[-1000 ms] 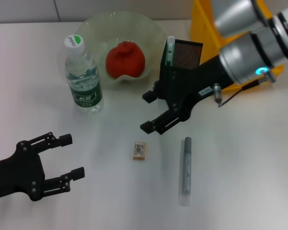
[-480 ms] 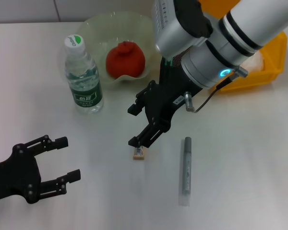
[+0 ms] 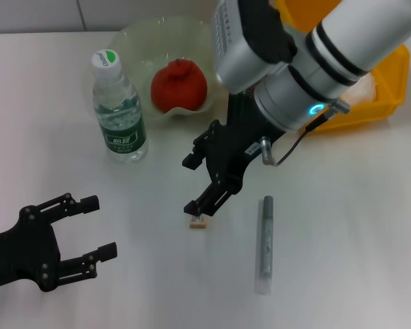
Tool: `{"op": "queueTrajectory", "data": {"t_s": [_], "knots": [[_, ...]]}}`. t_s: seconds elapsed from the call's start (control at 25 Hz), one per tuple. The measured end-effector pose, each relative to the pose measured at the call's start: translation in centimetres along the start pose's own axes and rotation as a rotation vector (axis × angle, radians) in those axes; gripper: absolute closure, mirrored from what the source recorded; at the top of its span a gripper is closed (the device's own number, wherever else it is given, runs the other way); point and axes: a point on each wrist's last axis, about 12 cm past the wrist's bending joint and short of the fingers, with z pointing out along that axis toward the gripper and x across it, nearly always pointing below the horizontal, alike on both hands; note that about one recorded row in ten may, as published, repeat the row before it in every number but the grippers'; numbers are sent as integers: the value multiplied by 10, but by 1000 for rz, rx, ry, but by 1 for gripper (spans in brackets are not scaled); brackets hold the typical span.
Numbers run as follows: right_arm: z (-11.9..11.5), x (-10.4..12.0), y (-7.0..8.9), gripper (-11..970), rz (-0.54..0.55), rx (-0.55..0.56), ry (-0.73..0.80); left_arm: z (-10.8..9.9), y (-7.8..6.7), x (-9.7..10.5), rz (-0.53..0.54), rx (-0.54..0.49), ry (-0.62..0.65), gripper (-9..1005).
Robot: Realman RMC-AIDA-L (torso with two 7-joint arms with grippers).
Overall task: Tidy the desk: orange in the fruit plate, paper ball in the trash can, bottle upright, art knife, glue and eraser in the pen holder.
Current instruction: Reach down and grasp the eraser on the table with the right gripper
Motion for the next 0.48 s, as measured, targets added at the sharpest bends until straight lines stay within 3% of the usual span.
{"op": "queueTrajectory", "data": {"t_s": [0.48], "knots": [[33,14,4,183,-10,15,95,2,-1,0,-4,4,-8,195]]}}
